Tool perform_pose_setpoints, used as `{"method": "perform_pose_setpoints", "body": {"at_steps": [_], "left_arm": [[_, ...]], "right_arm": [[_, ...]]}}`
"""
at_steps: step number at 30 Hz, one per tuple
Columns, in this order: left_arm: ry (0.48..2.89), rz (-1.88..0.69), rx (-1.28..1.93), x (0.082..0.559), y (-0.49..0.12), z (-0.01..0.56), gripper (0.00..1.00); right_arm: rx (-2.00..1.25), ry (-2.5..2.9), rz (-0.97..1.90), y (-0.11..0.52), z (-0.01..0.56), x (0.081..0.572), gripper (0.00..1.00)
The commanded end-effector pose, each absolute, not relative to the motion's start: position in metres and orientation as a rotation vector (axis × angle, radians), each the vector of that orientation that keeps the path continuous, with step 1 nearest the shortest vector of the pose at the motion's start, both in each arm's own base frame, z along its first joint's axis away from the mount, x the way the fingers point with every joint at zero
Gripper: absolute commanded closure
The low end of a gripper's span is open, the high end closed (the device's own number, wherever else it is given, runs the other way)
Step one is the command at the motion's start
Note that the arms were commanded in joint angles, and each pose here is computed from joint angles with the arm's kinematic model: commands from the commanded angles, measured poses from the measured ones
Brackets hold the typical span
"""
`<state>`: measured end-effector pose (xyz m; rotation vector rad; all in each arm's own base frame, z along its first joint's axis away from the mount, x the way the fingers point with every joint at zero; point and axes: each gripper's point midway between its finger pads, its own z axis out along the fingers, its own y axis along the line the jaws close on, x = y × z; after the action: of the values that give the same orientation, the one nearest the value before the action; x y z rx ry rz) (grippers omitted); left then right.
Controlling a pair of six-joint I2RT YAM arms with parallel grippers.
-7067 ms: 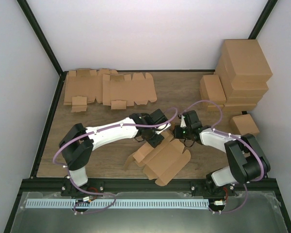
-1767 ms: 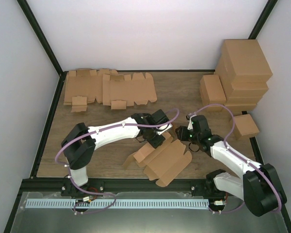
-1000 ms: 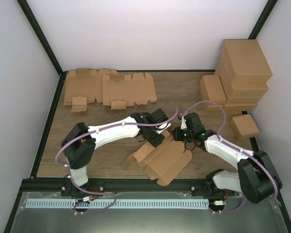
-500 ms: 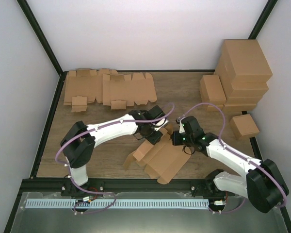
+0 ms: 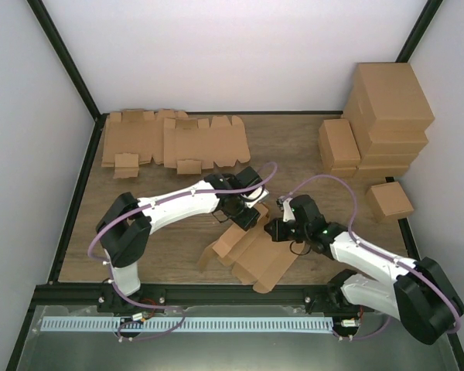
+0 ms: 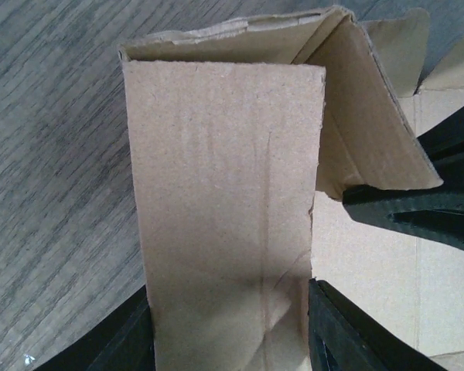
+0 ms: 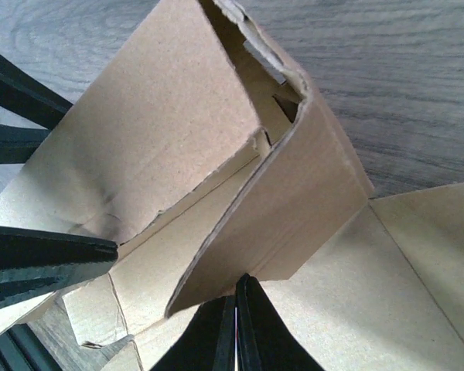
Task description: Fold the paper box
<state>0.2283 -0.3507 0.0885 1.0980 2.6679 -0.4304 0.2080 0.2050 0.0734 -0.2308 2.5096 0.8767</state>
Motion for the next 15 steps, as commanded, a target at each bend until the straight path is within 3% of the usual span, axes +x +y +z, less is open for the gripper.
{"method": "perform_pose_setpoints", "body": {"at_steps": [1,5,7,9,15], "left_arm": [[2.666,-0.504,1.149,0.220,-0.360,0.093,0.51],[2.656,-0.559,1.170,0.215,-0.364,0.096,0.50],[2.660,-0.545,1.172,0.215,-0.362,0.094,0.50],[2.671,-0.503,1.165,0.218,-0.358,0.090,0.50],[2.673,-0.440,1.164,0.222,-0.352,0.087,0.50]], "right_arm": [[-0.268,2.458,1.017,0.223,0.081,0.202,0.99],[-0.270,2.430,1.038,0.225,0.082,0.204,0.96],[-0.251,2.439,0.984,0.220,0.081,0.208,0.83],[-0.218,2.445,0.910,0.211,0.080,0.212,0.81],[-0.191,2.341,0.871,0.196,0.113,0.211,0.58]]}}
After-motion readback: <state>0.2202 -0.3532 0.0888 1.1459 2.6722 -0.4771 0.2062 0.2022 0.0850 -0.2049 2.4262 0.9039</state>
